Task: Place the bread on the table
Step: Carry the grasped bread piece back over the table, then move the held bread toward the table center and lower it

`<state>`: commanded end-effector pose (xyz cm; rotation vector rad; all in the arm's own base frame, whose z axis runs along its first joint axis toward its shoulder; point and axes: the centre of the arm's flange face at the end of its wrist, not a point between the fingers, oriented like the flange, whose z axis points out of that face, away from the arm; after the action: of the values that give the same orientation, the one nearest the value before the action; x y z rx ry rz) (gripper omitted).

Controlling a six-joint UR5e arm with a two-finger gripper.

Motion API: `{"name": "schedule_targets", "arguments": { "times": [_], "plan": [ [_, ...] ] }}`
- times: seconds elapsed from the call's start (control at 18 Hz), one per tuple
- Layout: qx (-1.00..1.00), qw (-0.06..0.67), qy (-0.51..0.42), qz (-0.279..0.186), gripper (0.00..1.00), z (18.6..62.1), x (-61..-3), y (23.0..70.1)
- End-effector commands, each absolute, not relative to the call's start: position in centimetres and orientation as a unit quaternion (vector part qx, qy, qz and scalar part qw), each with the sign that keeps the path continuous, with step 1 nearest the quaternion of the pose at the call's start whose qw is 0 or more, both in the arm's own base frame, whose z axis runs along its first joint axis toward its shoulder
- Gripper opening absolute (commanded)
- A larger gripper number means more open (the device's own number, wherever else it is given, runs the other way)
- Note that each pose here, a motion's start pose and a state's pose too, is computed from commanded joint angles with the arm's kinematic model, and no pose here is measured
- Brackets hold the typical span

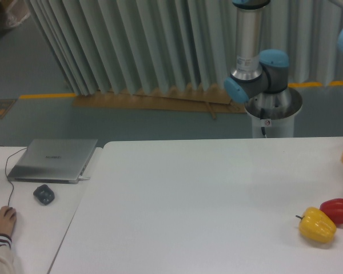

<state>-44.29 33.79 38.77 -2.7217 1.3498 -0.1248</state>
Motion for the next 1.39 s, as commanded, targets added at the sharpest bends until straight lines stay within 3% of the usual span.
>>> {"name": "schedule_targets", "arguments": {
  "times": [0.67,1.39],
  "plan": [
    [-0.931,0.036,0.359,-0.053,0.39,38.4,-35.9,42.8],
    [-0.958,0.009,0.286,-0.021,0.40,36.7,-30.0,49.5]
  ]
}}
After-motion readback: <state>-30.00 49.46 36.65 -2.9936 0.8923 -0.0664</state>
